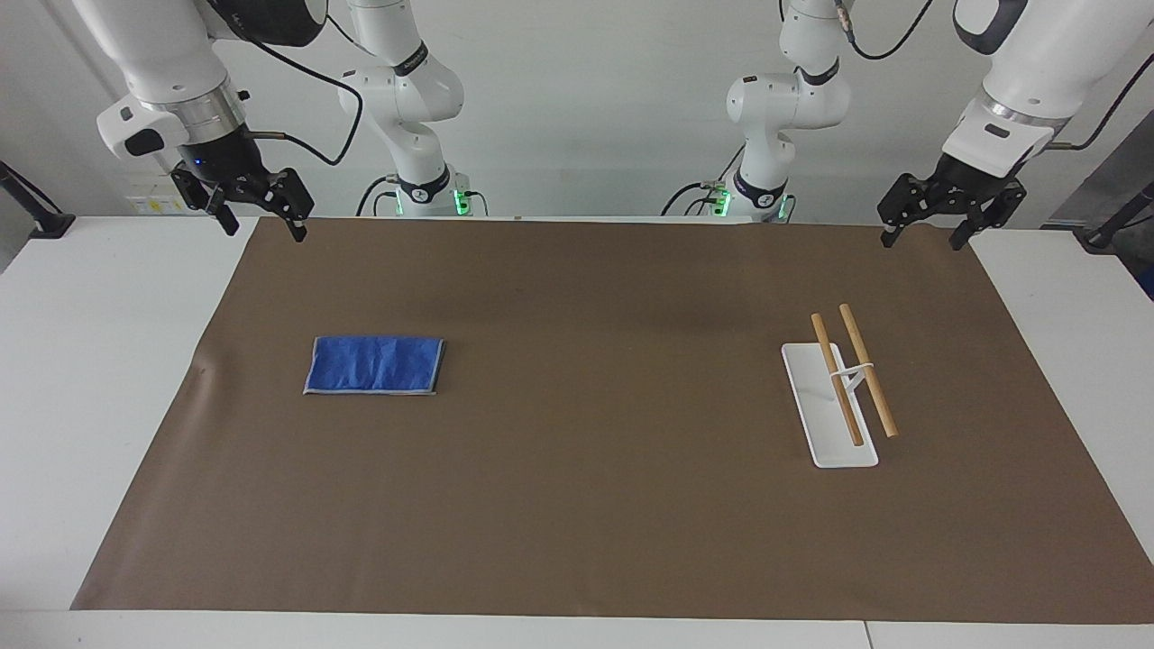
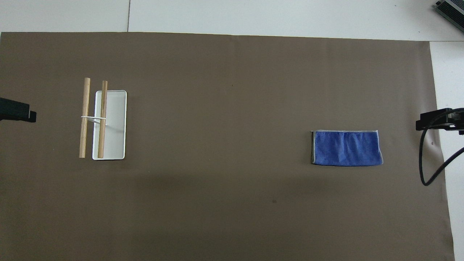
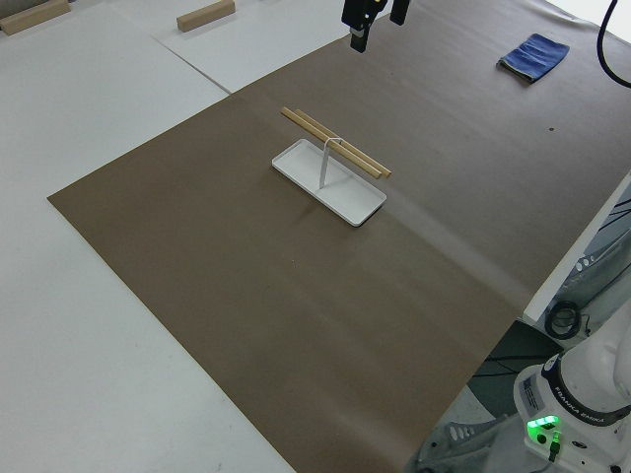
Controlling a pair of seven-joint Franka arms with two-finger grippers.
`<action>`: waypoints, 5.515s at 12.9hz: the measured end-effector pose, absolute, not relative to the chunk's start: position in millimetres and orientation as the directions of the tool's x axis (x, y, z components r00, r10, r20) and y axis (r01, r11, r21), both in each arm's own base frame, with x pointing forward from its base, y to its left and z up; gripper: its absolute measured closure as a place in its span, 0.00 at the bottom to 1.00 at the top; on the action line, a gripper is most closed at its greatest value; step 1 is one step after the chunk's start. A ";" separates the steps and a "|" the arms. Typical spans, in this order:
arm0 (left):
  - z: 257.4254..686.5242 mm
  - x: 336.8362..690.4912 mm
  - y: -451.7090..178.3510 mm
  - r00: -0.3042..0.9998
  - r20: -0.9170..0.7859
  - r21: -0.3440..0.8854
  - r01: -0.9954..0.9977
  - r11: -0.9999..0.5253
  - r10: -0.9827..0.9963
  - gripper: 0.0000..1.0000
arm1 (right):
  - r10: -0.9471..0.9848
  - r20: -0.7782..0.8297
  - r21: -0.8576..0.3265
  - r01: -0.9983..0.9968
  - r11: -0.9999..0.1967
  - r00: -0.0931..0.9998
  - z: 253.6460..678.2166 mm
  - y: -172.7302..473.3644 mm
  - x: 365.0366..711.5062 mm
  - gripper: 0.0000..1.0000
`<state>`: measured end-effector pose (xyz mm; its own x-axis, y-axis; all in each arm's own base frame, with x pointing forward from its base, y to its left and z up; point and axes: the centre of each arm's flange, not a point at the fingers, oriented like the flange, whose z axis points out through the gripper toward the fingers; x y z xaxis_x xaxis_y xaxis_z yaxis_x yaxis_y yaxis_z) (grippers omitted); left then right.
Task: Right arm passes towel to left arm to hang
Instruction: 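Reach the right gripper down to the blue towel and grasp its edge, then lift the towel with the right gripper while the left gripper reaches forward, then bring the towel toward the left gripper and close the left gripper on it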
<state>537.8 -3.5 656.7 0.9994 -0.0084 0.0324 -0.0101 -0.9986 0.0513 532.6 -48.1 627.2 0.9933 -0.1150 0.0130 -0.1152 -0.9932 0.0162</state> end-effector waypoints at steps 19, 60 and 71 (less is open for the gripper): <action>650.1 551.6 6.7 0.998 0.066 0.052 0.018 -0.998 0.022 0.00 | -0.012 0.102 -0.022 -0.010 -1.000 0.995 330.3 -49.3 543.8 0.00; 599.8 550.4 -92.4 0.379 -0.181 0.544 0.808 -0.229 0.908 0.00 | -0.612 -0.612 -0.598 -0.799 -0.056 0.501 536.6 251.7 582.9 0.96; 520.5 533.9 -222.9 0.262 -0.315 0.504 0.860 -0.073 0.912 0.00 | -0.549 -0.789 -0.436 -0.881 0.184 0.276 513.0 294.1 561.9 0.96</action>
<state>533.9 -222.9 520.5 0.2617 0.9124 -0.3147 0.8604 -0.0728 0.5043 561.9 294.1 513.0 0.2758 -0.5492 -0.7889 -0.8810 0.1837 -0.4359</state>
